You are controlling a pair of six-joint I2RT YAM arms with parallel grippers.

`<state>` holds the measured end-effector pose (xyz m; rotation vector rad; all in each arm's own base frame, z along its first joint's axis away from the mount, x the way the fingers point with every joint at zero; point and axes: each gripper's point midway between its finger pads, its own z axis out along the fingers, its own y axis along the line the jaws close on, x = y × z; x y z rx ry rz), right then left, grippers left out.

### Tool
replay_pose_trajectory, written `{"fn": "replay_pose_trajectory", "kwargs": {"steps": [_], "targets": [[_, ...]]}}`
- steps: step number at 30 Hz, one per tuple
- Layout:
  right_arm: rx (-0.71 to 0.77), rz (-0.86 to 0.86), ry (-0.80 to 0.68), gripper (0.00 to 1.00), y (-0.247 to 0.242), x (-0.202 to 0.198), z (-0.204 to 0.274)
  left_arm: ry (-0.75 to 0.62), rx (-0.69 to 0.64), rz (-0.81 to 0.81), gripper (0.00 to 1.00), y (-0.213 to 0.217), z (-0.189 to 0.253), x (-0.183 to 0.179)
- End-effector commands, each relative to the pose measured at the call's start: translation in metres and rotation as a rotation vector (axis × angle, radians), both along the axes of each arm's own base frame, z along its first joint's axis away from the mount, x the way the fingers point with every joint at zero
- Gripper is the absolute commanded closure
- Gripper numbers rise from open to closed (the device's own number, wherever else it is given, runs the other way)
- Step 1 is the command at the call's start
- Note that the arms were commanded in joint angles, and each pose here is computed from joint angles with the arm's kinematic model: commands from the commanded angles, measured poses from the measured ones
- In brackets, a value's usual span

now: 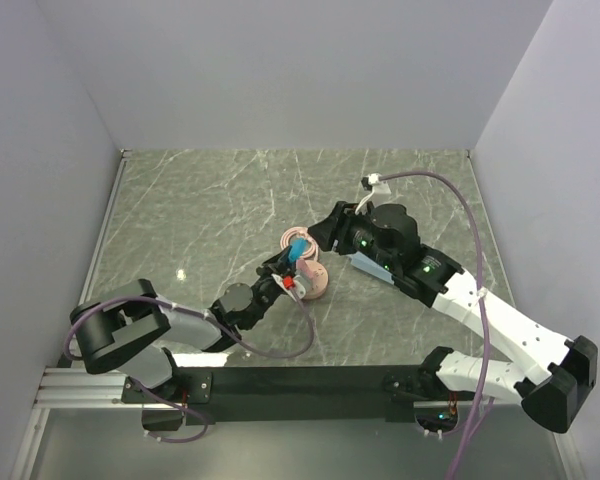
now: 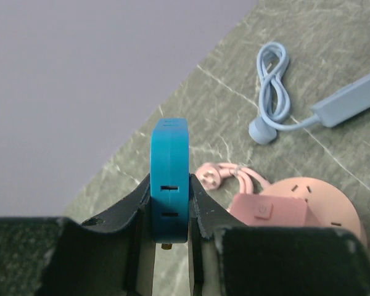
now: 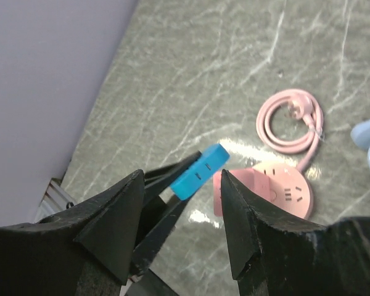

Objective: Insert the plug

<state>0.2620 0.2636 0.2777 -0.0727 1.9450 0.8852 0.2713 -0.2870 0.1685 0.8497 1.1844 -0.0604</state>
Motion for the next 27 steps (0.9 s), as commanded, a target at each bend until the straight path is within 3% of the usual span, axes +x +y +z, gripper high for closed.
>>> {"fn": "replay_pose_trajectory", "kwargs": {"steps": [1,18,27], "targets": [[0.014,-0.021,0.02,0.4,-0.002,0.0,0.012,-0.371,-0.339,-0.025,0.99,0.014,0.134,-0.02],[0.08,0.064,0.165,0.41,0.023,0.002,-0.027,-0.467,-0.29,0.037,0.99,0.015,0.155,-0.016],[0.096,0.076,0.197,0.42,0.029,0.003,-0.042,-0.507,-0.326,0.053,0.99,0.02,0.16,-0.021]]}}
